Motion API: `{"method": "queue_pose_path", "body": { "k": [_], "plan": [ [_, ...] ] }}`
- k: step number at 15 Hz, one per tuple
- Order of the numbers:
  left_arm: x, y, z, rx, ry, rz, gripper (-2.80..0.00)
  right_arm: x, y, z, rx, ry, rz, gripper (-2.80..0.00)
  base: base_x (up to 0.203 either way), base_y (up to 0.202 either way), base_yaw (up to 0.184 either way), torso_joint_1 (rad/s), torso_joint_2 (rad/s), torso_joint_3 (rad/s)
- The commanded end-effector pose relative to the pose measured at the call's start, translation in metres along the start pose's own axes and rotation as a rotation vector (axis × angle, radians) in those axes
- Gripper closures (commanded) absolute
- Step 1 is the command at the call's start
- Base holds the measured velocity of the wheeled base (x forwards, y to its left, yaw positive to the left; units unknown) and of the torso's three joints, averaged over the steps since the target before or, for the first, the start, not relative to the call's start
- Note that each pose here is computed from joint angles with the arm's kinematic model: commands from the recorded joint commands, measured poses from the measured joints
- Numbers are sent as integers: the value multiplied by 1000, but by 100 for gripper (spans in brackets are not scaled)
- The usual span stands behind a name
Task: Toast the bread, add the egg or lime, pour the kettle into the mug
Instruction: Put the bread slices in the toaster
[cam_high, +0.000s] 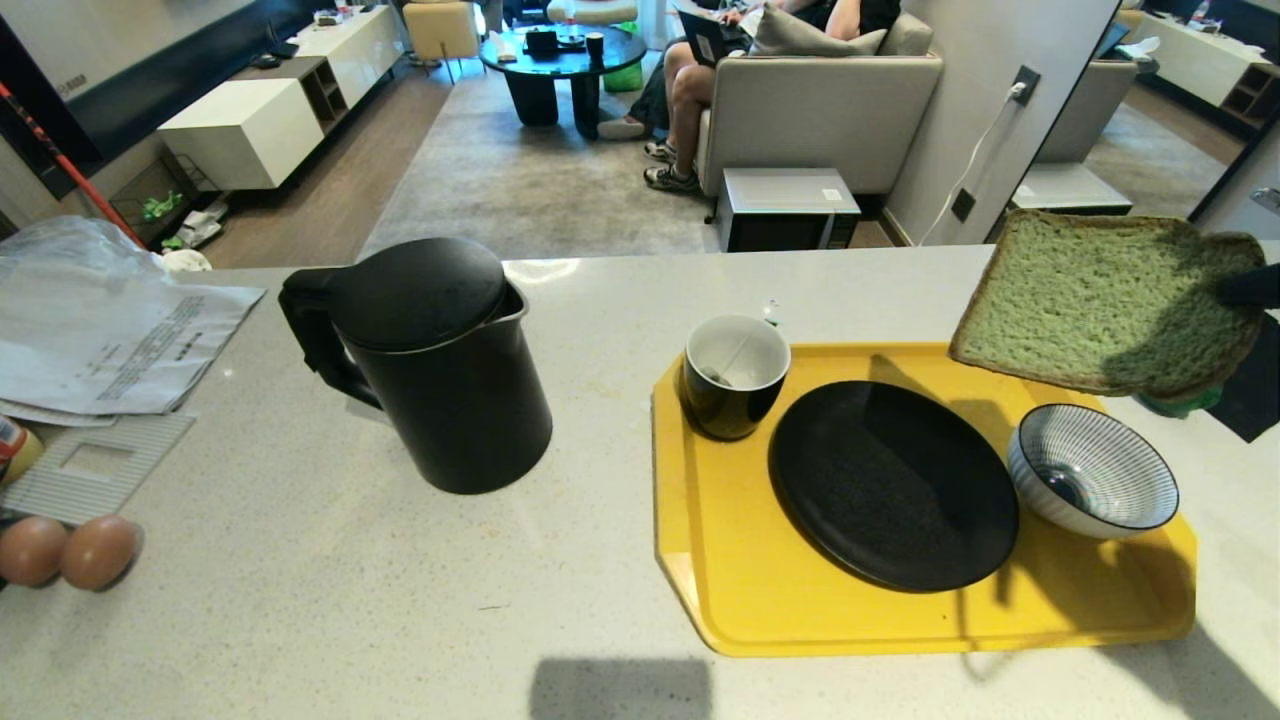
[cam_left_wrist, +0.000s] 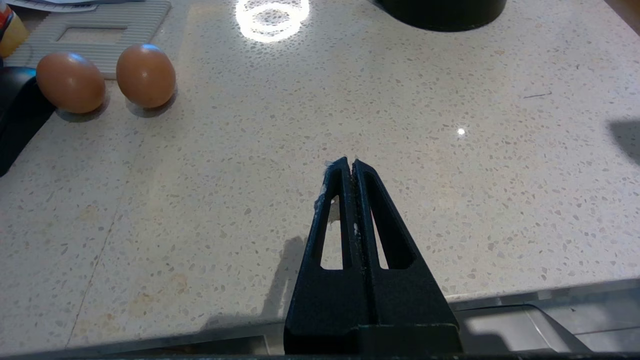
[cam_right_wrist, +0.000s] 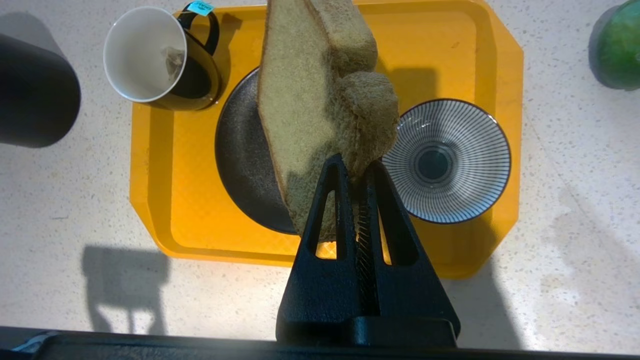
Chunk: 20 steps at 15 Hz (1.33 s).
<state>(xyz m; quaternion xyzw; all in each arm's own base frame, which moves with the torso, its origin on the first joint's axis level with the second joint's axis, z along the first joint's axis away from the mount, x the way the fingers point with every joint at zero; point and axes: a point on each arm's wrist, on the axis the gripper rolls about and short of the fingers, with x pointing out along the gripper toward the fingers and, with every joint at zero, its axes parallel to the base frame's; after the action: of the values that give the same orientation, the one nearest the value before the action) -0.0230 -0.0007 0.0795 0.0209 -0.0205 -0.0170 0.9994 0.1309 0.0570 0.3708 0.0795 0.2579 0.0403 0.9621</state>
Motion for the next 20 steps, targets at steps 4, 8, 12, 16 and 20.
{"method": "queue_pose_path", "body": {
  "k": [4, 8, 12, 16, 20],
  "plan": [
    [1, 0, -5, 0, 16, -1, 0, -16, -6, -3, -22, -21, 2, 0, 0, 0, 0, 0, 0, 0],
    [1, 0, -5, 0, 16, 0, 0, -21, -8, -5, -37, -32, 9, 0, 0, 0, 0, 0, 0, 0],
    [1, 0, -5, 0, 16, -1, 0, -21, -9, -7, -39, -27, 2, 0, 0, 0, 0, 0, 0, 0],
    [1, 0, -5, 0, 16, 0, 0, -25, -12, -7, -35, -47, -23, 0, 0, 0, 0, 0, 0, 0],
    [1, 0, -5, 0, 16, -1, 0, -30, -14, -9, -73, -54, -18, 0, 0, 0, 0, 0, 0, 0]
  ]
}}
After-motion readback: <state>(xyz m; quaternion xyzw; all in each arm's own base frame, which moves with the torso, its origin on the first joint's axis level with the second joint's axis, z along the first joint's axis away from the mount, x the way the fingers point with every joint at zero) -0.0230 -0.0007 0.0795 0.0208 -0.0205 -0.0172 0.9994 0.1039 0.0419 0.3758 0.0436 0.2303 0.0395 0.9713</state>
